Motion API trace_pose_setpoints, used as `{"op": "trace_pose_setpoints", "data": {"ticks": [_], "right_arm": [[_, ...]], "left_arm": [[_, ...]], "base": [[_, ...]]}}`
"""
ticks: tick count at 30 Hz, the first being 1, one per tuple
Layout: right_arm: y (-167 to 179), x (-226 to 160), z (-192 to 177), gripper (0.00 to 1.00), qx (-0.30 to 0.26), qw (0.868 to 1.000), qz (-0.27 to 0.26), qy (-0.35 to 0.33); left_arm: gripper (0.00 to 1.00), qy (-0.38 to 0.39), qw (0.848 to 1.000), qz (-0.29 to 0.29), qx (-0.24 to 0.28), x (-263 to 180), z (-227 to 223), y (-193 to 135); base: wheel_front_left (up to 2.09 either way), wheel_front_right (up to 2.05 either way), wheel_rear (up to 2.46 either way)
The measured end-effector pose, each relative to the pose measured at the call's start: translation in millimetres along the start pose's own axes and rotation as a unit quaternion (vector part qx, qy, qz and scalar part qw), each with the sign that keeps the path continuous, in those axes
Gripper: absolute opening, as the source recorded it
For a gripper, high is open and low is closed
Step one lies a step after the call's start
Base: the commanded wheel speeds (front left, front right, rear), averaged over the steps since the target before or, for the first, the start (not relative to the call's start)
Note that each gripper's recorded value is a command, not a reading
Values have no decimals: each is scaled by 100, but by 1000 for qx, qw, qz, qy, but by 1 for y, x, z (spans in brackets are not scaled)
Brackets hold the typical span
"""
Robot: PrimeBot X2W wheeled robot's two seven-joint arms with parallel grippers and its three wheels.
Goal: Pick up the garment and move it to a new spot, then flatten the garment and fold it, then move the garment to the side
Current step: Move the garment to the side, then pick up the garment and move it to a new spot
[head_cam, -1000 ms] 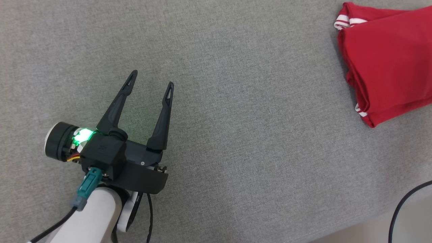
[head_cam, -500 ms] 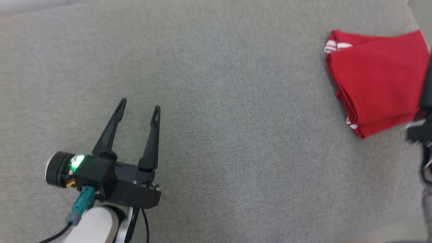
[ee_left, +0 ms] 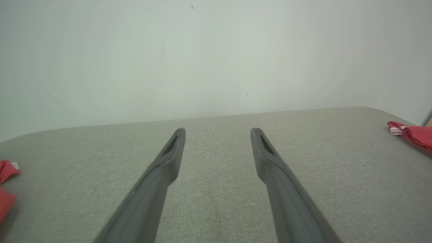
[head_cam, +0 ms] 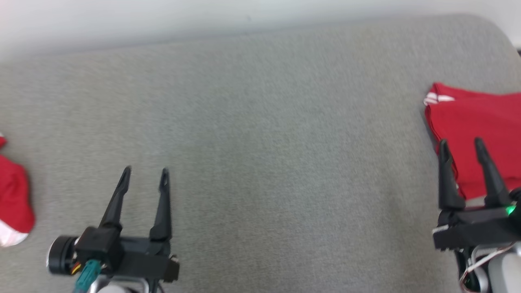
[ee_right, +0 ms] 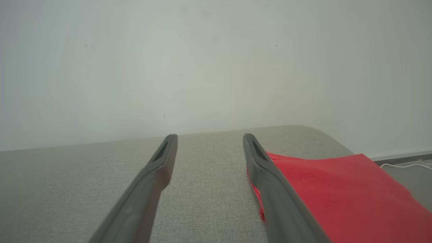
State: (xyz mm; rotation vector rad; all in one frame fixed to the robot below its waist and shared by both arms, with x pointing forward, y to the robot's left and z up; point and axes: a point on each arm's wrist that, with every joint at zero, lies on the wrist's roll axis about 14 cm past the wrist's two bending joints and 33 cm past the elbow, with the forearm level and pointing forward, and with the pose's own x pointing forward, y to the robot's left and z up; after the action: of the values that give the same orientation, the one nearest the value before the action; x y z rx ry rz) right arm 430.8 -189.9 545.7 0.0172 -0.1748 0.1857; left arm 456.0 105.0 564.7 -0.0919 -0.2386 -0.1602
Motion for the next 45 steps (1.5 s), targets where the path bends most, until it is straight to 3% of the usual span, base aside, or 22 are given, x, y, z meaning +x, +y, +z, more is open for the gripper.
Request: {"op": "trace_pose_setpoints", "data": {"ticks": [12,26,45], "right_arm": [[64,-33,13,100,26,998,62,15],[82,-70,23,100,26,997,71,22],[83,-74,32,100,31,997,63,8]], "left_arm": [[100,-7,998,57,27,-54,29,37],[100,-11,997,73,31,-92,44,43],[100,-3,996,79,35,-96,43,48]], "base": [[0,0,0],[0,0,0],[0,0,0]]}}
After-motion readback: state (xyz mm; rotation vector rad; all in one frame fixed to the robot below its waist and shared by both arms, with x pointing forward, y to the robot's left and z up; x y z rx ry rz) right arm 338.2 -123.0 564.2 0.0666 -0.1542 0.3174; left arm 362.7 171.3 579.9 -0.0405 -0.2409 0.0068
